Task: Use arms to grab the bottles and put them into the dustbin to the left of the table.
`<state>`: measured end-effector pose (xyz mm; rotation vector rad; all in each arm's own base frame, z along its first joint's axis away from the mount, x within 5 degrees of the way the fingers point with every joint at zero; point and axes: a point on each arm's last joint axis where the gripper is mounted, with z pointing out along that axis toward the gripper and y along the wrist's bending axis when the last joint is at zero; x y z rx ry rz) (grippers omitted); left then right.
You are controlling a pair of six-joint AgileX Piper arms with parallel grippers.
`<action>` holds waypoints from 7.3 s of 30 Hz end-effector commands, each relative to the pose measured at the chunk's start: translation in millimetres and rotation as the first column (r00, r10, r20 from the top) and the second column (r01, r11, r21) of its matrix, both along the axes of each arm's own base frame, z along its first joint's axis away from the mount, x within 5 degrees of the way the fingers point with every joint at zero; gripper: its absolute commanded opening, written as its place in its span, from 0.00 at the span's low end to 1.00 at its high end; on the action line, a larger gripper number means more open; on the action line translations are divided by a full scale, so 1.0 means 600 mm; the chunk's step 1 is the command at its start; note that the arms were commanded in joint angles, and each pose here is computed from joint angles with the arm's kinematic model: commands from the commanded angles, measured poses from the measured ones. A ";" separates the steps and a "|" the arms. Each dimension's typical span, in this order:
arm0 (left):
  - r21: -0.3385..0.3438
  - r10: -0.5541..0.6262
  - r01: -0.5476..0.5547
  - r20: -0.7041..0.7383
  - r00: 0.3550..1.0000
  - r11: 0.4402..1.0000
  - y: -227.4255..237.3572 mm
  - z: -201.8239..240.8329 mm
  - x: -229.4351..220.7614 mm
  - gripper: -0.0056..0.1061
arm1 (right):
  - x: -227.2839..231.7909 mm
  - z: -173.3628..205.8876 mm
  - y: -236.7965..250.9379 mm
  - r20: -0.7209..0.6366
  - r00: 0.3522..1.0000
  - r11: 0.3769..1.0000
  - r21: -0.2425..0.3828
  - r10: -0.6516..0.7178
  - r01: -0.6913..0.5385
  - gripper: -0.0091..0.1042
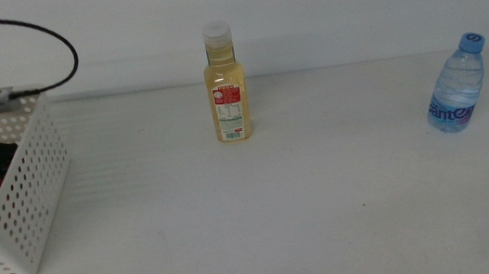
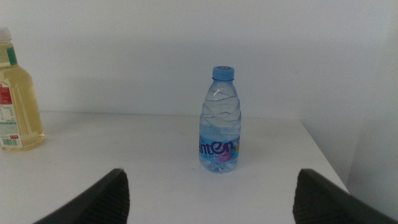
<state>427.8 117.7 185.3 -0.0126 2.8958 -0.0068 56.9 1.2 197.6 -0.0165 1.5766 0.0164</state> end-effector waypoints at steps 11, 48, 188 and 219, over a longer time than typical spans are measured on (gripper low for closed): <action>-0.025 0.036 -0.030 0.294 0.955 0.999 -0.061 0.262 -0.066 0.86 | -0.005 0.018 -0.001 0.110 0.994 1.000 -0.006 -0.005 0.006 0.72; -0.094 -0.149 0.334 0.759 0.633 0.938 -0.327 0.331 -0.370 0.86 | -0.005 0.018 -0.001 0.110 0.994 1.000 -0.006 -0.005 0.006 0.72; 0.022 -0.042 0.036 0.503 0.863 0.999 -0.166 0.337 -0.199 0.00 | -0.005 0.018 -0.001 0.110 0.994 1.000 -0.006 -0.005 0.006 0.72; -0.055 0.039 -0.032 0.126 0.991 0.998 0.005 0.182 -0.033 0.03 | -0.005 0.018 -0.001 0.110 0.994 1.000 -0.006 -0.005 0.006 0.72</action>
